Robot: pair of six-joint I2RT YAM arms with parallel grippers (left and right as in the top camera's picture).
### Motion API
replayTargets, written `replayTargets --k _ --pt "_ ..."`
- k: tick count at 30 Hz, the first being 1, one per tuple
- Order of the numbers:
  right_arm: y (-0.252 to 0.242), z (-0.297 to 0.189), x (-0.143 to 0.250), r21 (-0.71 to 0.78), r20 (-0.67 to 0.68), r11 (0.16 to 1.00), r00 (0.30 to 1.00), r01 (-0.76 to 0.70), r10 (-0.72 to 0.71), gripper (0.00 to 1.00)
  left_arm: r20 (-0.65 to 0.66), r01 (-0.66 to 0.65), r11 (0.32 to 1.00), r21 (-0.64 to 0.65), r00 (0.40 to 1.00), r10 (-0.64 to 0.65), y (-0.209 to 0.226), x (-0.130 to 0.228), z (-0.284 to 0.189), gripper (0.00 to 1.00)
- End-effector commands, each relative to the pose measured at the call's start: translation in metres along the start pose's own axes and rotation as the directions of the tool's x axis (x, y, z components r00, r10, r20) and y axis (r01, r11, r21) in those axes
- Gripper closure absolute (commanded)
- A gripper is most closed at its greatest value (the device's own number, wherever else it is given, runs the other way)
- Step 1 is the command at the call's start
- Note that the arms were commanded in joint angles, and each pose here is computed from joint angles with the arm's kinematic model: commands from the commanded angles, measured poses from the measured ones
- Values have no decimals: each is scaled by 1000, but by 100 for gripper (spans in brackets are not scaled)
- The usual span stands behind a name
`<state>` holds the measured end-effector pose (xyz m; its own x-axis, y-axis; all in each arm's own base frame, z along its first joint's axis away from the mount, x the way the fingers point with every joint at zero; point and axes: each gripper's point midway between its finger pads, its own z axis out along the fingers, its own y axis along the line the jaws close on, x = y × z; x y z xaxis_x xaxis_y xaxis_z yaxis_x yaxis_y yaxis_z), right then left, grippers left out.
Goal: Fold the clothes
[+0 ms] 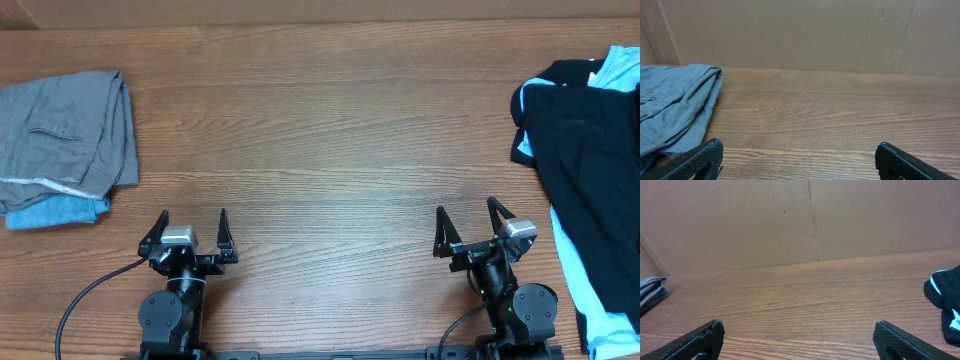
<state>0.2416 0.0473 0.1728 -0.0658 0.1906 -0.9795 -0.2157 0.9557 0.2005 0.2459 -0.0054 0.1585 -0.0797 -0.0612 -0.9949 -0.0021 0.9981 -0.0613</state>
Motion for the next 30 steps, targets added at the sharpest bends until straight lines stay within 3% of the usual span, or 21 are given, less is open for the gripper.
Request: replayTargets --k 1,28,30 --pt "-3 0 1 13 5 1000 1000 3 -3 0 4 -27 1000 16 1000 27 -3 2 0 0" --pt "-10 0 -8 56 46 998 999 6 -9 0 4 -27 1000 16 1000 27 -3 2 0 0" --pt "2 0 -12 -11 59 1000 998 6 -6 0 4 -27 1000 16 1000 27 -3 2 0 0"
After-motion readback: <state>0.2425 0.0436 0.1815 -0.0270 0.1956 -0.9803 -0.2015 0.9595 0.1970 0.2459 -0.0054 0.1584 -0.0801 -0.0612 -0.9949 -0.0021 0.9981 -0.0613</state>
